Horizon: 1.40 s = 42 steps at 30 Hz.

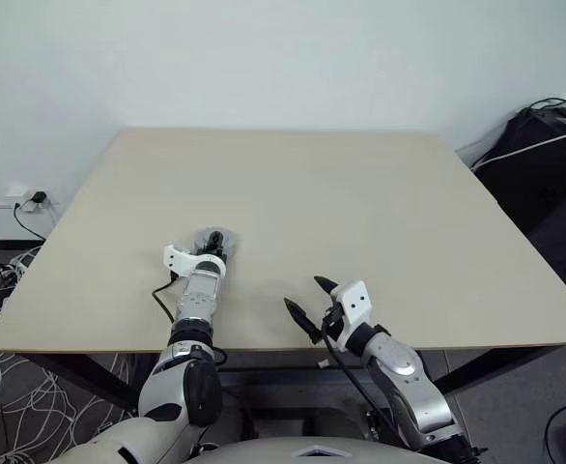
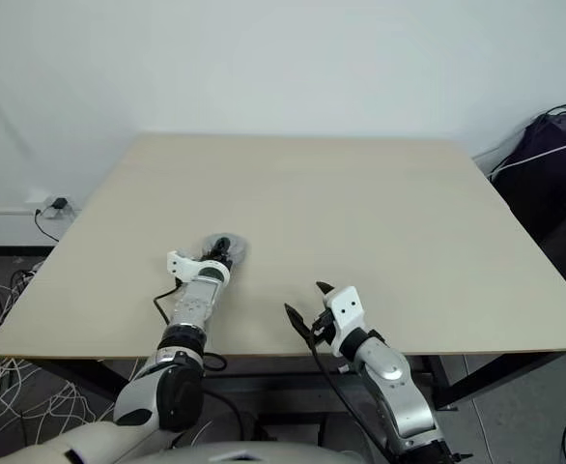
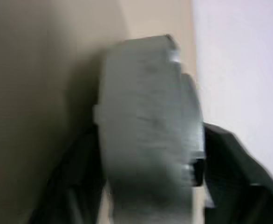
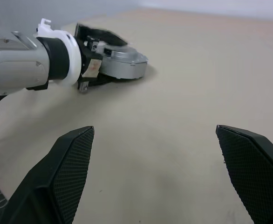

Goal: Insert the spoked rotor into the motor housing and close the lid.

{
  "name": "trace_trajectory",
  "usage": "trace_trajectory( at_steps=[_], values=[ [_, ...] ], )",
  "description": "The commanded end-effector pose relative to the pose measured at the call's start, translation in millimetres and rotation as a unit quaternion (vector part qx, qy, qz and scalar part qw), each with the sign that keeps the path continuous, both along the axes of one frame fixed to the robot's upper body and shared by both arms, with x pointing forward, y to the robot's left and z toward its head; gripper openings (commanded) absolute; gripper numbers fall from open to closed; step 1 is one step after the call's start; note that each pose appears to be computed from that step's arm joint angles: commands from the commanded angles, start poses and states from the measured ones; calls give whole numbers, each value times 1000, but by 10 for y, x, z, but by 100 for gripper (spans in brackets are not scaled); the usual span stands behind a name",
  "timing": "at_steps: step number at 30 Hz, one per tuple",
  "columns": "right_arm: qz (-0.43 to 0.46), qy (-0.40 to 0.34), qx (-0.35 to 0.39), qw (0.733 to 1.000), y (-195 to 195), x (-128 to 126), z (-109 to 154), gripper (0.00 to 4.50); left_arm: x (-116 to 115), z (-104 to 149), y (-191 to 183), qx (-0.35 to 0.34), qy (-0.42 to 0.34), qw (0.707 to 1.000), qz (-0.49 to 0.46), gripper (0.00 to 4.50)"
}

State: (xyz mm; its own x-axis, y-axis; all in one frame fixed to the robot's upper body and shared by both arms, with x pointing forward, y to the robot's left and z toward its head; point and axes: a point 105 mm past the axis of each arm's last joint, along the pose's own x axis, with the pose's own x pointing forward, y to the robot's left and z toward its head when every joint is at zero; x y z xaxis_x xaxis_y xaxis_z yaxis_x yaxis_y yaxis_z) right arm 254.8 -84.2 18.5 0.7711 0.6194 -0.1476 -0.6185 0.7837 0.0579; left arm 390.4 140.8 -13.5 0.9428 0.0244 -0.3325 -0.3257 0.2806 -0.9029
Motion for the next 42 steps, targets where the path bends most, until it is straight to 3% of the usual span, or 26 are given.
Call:
trace_trajectory(
  at_steps=[1, 9, 18, 26, 31, 36, 42],
  values=[
    [-4, -16, 6, 1000, -20, 36, 89, 450, -21, 13, -20, 7, 2, 1000, -2, 439],
    [-6, -14, 7, 1000, -3, 25, 95, 450, -391, -172, -124, 17, 53, 998, -9, 445],
    [2, -10, 14, 1000, 72, 16, 143, 450, -923, -297, -271, 36, 101, 990, -91, 445],
    [-12, -8, 18, 1000, 65, -9, 217, 450, -1227, -139, -219, 64, 93, 984, -141, 445],
    [-35, -6, 20, 999, -18, -2, 228, 450, -1291, 73, -209, 175, 30, 963, -201, 445],
    [-84, -24, 14, 996, -187, 24, 201, 450, -1244, 258, -176, 332, -55, 916, -219, 445],
    [-182, -60, -23, 981, -478, 24, 119, 450, -1193, 347, -115, 402, -98, 889, -195, 445]
  ],
)
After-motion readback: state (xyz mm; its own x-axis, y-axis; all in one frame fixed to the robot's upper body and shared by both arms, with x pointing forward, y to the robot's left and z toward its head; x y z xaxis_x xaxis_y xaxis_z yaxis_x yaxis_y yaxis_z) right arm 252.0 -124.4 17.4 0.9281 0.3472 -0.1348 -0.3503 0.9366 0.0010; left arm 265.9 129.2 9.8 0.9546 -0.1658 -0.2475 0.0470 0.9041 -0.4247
